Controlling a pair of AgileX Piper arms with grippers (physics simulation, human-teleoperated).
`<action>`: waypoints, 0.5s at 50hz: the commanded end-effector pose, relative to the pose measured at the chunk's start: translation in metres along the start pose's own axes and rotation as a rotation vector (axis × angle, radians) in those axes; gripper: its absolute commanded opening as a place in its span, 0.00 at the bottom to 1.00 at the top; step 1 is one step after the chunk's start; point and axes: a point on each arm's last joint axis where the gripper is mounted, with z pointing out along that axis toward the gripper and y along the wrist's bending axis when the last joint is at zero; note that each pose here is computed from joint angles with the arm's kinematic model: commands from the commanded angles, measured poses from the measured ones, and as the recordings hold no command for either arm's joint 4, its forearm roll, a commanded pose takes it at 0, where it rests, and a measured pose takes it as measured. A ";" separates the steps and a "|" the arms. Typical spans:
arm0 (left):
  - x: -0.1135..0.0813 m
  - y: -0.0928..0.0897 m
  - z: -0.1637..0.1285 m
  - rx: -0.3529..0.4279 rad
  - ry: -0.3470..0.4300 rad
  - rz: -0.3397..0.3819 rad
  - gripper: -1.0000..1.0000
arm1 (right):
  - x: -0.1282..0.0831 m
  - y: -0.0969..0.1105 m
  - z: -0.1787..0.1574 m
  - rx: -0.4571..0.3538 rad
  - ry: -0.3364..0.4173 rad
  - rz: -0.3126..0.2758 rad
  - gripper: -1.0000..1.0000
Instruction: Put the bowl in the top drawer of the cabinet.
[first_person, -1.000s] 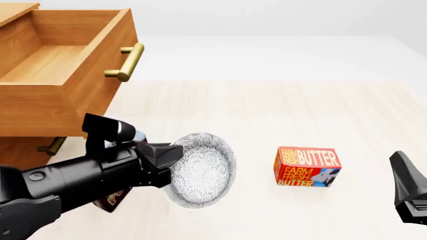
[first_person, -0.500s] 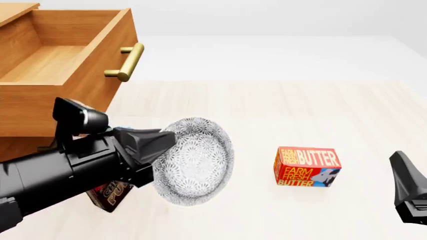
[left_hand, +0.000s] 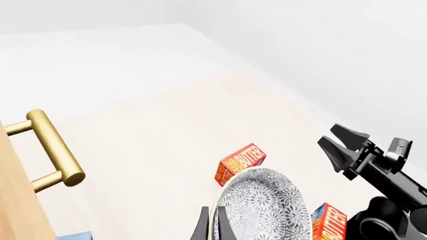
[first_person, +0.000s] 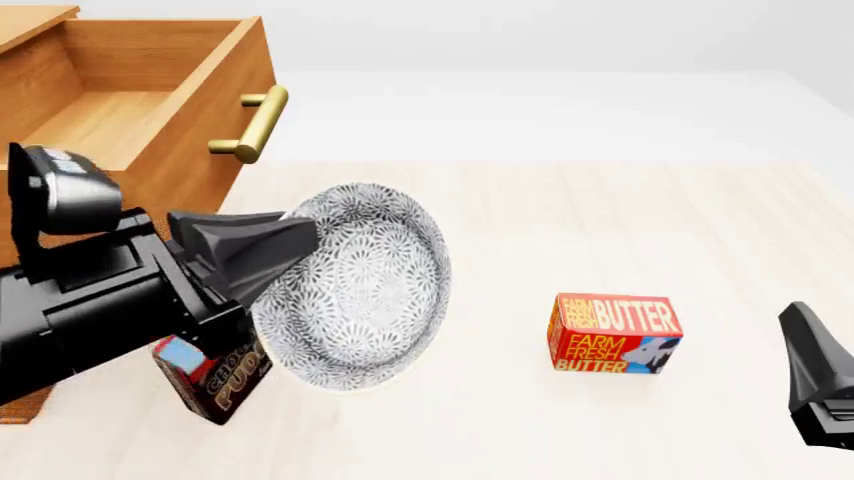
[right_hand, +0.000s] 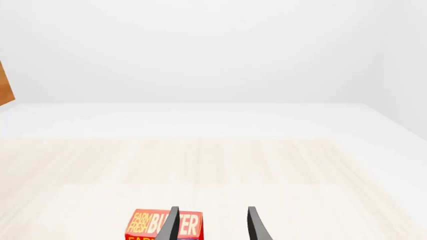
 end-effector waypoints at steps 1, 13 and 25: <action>-0.020 -0.003 -0.015 0.003 -0.061 0.009 0.00 | 0.000 0.000 0.000 0.000 0.000 0.000 1.00; -0.033 -0.002 -0.022 -0.019 -0.095 0.031 0.00 | 0.000 0.000 0.000 0.000 0.000 0.000 1.00; -0.057 0.003 -0.028 -0.089 -0.125 0.109 0.00 | 0.000 0.000 0.000 0.000 0.000 0.000 1.00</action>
